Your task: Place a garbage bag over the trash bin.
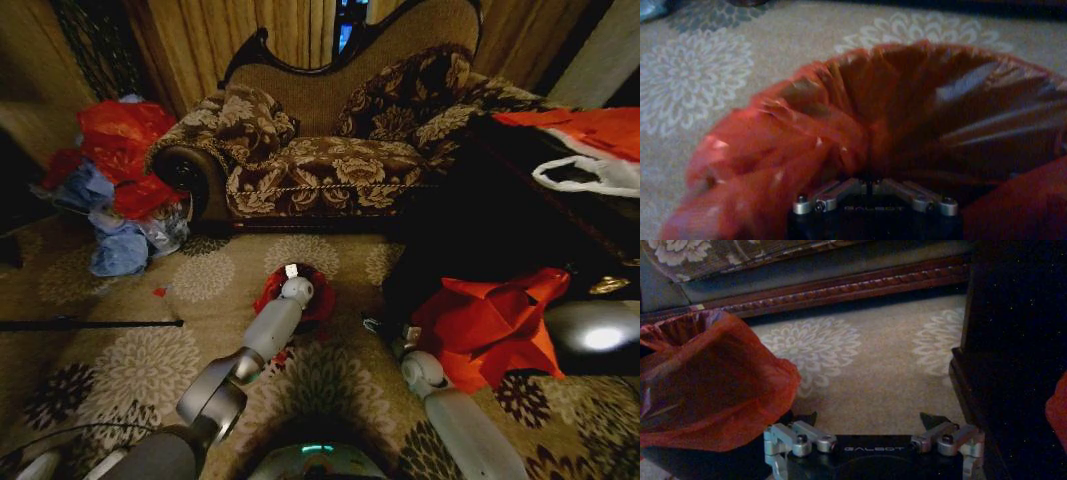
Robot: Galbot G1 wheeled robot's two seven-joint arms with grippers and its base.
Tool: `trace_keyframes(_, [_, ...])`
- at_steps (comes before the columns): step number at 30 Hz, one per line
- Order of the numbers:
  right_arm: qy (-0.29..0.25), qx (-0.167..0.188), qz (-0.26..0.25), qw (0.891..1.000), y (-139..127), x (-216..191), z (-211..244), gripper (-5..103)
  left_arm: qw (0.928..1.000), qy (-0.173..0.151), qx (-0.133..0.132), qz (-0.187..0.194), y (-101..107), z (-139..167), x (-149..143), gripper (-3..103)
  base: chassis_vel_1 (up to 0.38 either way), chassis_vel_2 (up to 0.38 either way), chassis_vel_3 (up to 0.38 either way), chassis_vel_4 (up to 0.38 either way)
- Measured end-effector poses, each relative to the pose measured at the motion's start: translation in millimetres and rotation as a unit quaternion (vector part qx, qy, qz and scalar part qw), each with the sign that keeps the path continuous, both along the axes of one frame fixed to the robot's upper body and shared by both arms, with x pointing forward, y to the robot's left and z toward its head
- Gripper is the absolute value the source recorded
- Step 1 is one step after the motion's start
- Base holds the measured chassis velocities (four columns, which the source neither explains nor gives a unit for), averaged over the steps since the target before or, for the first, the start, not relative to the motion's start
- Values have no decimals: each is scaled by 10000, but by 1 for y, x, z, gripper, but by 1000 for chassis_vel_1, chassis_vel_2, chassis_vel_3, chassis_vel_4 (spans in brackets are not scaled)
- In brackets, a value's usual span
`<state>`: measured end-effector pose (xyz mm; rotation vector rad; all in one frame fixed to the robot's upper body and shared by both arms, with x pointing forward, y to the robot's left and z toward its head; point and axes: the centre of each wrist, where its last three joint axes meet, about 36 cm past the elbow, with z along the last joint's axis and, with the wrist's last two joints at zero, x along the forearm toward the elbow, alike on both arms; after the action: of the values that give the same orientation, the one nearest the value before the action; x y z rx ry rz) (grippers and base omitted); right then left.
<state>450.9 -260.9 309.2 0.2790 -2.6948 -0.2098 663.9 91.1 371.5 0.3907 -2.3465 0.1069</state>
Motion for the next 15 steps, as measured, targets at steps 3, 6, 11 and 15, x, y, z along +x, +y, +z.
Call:
trace_keyframes(3, [30, 0, 51, 10000, 2, 1, -2, 100, 10000, 70, 25, 36, 1, -11, 5, 0, 0, 0, 0, 0])
trace_keyframes(6, [43, 6, 119, 9999, 7, 5, -4, 100, 9999, 97, 70, 100, 7, -21, 6, 0, 0, 0, 0, 0])
trace_keyframes(11, [74, 8, 243, 9997, 14, 10, -6, 100, 9998, 109, 89, 157, 17, -36, 11, 0, 0, 0, 0, 0])
trace_keyframes(15, [83, 19, 332, 9994, 22, 14, -7, 100, 9997, 190, 50, 144, 24, -50, 6, 0, 0, 0, 0, 0])
